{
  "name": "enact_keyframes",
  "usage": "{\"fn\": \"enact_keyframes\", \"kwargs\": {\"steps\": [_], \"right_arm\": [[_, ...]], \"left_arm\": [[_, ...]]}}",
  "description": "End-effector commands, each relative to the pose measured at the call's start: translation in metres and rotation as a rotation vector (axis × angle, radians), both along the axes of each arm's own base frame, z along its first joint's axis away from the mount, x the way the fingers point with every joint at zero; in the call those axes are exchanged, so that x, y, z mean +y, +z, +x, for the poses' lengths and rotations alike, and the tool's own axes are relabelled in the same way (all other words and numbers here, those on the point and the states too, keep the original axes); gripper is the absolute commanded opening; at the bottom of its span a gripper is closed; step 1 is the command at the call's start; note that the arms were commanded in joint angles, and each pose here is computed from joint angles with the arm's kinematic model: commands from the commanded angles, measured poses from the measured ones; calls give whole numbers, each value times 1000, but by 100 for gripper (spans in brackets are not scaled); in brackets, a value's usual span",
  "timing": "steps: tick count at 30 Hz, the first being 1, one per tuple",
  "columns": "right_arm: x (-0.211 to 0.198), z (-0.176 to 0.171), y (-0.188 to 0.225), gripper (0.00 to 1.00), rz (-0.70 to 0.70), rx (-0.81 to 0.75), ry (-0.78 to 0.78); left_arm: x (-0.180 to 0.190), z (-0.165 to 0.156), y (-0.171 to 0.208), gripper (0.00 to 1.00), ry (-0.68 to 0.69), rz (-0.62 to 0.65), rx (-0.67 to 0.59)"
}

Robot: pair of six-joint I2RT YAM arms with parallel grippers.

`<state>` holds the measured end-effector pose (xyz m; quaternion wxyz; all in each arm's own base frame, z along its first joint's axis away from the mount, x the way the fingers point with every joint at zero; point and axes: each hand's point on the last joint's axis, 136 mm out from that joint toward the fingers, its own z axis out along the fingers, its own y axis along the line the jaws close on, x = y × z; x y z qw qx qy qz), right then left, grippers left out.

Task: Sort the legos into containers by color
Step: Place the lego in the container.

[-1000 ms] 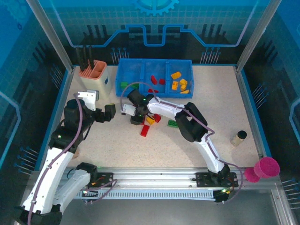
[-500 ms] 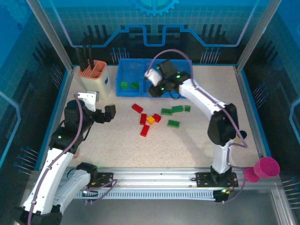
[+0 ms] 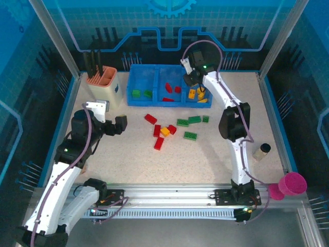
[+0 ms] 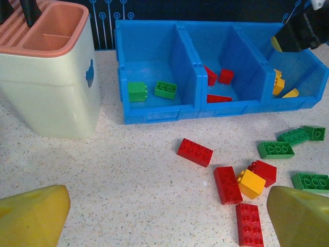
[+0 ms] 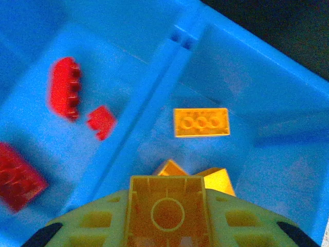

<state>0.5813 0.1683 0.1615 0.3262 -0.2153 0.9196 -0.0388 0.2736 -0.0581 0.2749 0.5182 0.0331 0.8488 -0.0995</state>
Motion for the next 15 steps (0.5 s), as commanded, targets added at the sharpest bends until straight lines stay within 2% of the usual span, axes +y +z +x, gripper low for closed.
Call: {"fn": "enact_keyframes", "kwargs": {"steps": [1,7,15], "right_arm": [[-31,10,-28,25,-43,71,-104],[-51,31,-53,26,-29,71,-143],[-49,39,-76,36,-29,80,-134]], "left_arm": [[2,2,0,99,-4,22,-3],[2,4,-5,99,-3,28,13],[-4,12,-13,99,-26,20,57]]}}
